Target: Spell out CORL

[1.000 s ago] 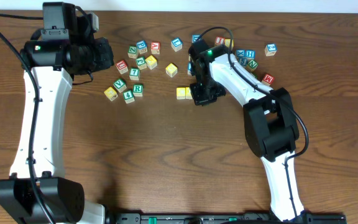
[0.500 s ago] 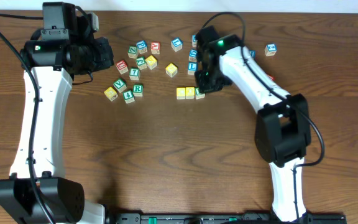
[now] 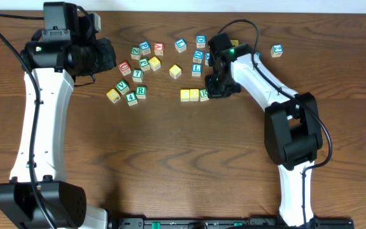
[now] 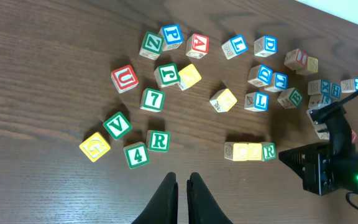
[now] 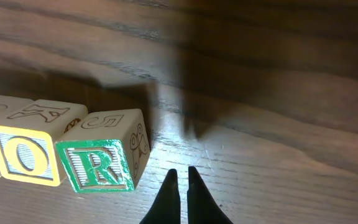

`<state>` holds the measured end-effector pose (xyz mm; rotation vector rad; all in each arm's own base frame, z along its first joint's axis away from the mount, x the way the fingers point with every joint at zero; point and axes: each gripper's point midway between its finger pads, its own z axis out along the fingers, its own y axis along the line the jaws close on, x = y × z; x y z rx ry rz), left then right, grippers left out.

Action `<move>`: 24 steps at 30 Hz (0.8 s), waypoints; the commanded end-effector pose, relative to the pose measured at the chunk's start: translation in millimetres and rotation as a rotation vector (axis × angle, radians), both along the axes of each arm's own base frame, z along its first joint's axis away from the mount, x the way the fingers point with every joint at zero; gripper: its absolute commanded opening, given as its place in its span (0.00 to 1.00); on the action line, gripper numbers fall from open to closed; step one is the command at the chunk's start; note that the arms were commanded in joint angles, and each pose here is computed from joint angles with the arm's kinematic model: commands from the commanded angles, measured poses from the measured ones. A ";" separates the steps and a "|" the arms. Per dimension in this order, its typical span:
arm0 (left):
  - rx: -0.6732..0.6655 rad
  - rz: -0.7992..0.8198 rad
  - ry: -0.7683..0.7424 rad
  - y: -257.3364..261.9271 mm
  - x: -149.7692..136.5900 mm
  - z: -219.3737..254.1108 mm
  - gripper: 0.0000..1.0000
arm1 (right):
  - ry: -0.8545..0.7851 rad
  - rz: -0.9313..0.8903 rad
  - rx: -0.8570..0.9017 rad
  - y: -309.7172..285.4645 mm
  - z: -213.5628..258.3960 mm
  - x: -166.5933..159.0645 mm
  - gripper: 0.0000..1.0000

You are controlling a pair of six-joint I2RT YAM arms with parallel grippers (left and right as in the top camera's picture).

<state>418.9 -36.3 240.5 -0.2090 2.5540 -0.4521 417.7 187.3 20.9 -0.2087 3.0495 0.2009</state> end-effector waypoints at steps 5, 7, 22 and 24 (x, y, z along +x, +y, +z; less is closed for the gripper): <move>0.018 -0.012 -0.033 1.1 -0.1 10.0 0.08 | -0.009 0.007 0.040 14.0 4.2 -1.8 0.01; 0.018 -0.012 -0.033 1.1 -0.1 10.0 0.08 | -0.013 0.016 0.042 18.3 4.4 -2.6 0.01; 0.018 -0.012 -0.032 1.1 -0.2 10.0 0.08 | -0.012 0.027 0.052 24.0 4.7 -4.7 0.01; 0.018 -0.012 -0.032 1.0 -0.2 10.0 0.08 | -0.017 0.029 0.053 23.3 4.9 -3.0 0.01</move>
